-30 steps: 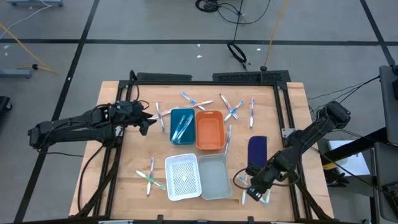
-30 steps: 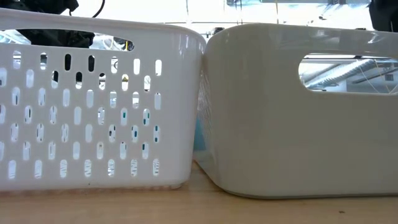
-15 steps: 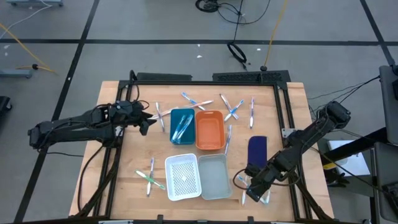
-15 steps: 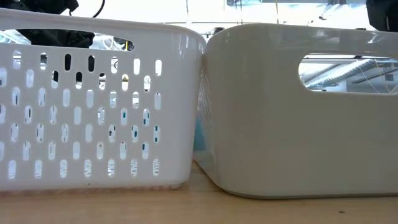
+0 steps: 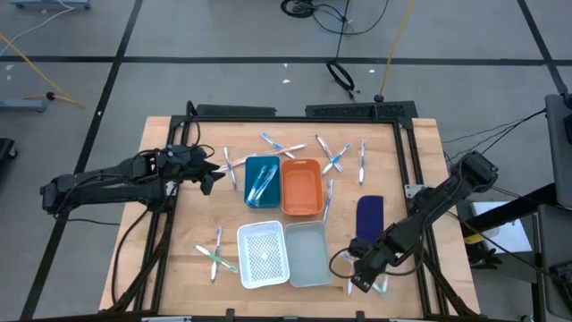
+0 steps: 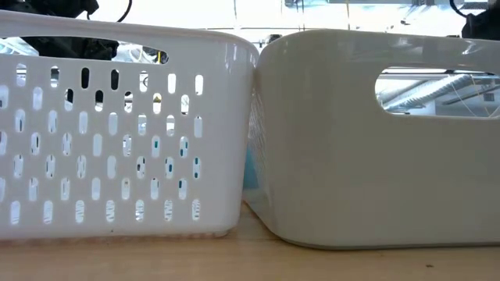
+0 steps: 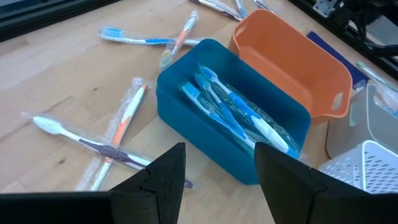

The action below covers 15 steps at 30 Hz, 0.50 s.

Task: Pick & Place Toothbrushes
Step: Put the blue toothbrush into the blue bin

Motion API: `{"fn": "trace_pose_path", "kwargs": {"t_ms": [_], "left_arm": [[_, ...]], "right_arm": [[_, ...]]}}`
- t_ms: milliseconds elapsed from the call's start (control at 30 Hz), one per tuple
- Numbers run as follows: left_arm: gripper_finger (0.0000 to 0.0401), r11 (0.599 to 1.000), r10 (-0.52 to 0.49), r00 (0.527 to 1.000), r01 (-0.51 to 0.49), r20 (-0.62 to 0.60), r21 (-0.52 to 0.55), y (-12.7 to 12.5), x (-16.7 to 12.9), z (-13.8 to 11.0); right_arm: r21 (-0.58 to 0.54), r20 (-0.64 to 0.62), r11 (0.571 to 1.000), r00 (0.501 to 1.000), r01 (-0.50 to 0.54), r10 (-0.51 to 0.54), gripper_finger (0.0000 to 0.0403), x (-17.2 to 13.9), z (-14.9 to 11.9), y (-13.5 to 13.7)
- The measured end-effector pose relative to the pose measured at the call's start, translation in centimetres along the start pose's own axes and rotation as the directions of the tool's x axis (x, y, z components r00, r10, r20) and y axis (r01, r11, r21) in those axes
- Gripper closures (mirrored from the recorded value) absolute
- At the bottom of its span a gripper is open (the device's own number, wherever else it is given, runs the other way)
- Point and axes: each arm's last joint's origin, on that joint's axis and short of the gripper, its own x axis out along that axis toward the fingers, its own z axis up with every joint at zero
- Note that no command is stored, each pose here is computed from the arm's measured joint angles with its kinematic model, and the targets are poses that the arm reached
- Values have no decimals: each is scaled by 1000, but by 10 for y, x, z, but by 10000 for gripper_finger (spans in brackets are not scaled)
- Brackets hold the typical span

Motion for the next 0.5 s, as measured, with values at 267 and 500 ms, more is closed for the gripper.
{"fn": "trace_pose_path", "kwargs": {"t_ms": [267, 500], "left_arm": [[208, 1000, -21, 1000, 21, -10, 5, -1, 0, 0], [208, 1000, -25, 1000, 25, -13, 13, -1, 0, 0]], "right_arm": [[2, -2, 999, 999, 53, -53, 230, 13, 5, -2], [-2, -12, 992, 992, 126, -126, 233, 36, 11, -6]]}}
